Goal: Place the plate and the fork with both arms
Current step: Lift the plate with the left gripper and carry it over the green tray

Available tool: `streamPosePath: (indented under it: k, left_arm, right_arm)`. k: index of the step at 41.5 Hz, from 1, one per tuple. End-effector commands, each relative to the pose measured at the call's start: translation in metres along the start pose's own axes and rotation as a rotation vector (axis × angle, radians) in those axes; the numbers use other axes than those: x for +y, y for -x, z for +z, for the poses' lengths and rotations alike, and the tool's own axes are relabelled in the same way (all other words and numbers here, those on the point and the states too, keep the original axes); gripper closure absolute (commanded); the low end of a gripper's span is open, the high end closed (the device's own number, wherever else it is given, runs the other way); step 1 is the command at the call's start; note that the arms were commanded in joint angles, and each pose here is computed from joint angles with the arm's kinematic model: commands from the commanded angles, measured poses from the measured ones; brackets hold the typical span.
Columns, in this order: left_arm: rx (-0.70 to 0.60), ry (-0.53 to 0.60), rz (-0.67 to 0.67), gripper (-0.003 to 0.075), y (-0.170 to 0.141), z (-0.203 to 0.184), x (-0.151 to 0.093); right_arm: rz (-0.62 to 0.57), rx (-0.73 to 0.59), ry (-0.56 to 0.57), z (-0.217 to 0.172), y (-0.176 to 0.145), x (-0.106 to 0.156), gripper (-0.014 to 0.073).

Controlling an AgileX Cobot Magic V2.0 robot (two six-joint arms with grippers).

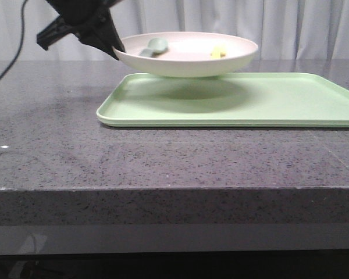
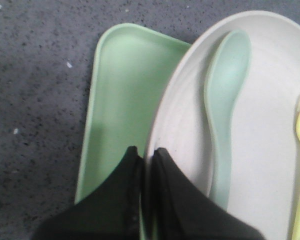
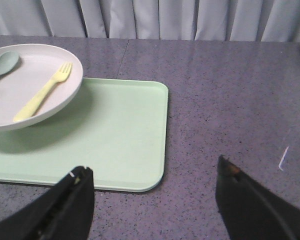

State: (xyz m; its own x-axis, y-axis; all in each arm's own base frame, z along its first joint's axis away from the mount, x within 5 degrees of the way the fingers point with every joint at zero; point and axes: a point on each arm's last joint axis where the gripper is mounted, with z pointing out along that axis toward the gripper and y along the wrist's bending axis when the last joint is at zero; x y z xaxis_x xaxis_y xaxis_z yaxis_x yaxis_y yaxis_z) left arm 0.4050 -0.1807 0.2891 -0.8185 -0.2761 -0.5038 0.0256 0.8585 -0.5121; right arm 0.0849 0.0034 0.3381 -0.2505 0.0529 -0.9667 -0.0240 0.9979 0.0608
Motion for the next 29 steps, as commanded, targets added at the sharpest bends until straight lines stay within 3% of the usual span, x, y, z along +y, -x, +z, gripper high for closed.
streamPosePath:
  k: [1,29]
  left_arm:
    - [-0.133,-0.084,-0.034,0.0741,0.008,-0.019,-0.031]
    - [-0.041,-0.100,-0.096,0.0739,-0.032,0.029,-0.055]
  right_arm:
    - [-0.013,-0.105,0.002,-0.002,0.017,0.001,0.0062]
    - [-0.013,-0.105,0.002,-0.002,0.017,0.001,0.0062]
